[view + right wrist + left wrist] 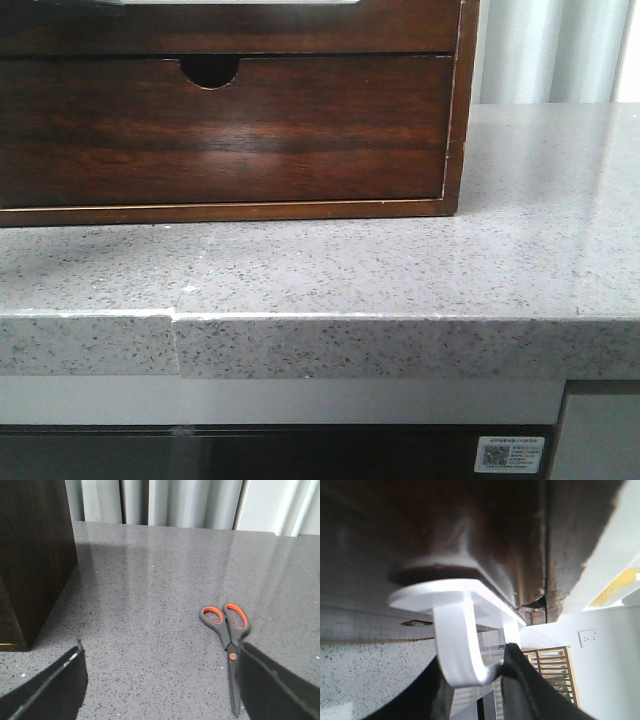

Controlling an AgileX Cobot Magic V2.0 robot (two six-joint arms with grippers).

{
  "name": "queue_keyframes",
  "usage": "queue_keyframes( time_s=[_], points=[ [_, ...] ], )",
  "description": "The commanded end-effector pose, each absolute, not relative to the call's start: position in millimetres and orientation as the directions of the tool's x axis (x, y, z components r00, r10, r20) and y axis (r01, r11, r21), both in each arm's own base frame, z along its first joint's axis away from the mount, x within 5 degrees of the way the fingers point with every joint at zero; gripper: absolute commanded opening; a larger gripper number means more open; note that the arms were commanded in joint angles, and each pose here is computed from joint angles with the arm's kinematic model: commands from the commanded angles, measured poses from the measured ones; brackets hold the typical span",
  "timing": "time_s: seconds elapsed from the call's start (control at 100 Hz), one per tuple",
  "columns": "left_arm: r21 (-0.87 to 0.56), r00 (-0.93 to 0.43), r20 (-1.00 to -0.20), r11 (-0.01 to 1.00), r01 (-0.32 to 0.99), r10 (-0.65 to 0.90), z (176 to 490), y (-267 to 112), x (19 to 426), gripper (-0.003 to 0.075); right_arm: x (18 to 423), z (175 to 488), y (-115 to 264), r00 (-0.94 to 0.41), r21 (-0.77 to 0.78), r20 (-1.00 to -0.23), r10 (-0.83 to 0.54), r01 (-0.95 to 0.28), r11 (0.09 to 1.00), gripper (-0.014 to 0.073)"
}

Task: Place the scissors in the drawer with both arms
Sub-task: 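Pull the drawer out toward the robot with the left gripper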

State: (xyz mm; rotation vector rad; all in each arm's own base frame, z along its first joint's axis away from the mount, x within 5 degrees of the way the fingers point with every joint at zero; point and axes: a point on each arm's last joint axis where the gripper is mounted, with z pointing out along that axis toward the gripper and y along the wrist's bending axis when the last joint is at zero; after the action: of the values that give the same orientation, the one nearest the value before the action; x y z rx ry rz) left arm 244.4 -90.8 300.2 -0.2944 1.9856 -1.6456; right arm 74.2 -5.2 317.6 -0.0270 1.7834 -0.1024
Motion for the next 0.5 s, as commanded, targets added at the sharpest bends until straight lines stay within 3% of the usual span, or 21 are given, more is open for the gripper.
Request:
queue_keyframes(
  time_s=[0.0,0.26,0.49],
  points=[
    [-0.948,-0.794,-0.320,0.169,0.271,-0.517,326,-90,244,0.0024,76,335,-5,-0.117,-0.089,-0.990,-0.084,0.040,0.995,0.0549],
    [-0.945,-0.818,-0.323,0.120,0.304,-0.476,331,-93,234,0.0006,76,335,-5,-0.117,-0.089,-0.990,-0.084,0.040,0.995,0.0549],
    [-0.945,-0.819,-0.323,0.113,0.307,-0.474,325,-91,200,0.0006,76,335,-5,-0.117,-0.089,-0.990,-0.084,0.040,0.995,0.0549]
  ],
)
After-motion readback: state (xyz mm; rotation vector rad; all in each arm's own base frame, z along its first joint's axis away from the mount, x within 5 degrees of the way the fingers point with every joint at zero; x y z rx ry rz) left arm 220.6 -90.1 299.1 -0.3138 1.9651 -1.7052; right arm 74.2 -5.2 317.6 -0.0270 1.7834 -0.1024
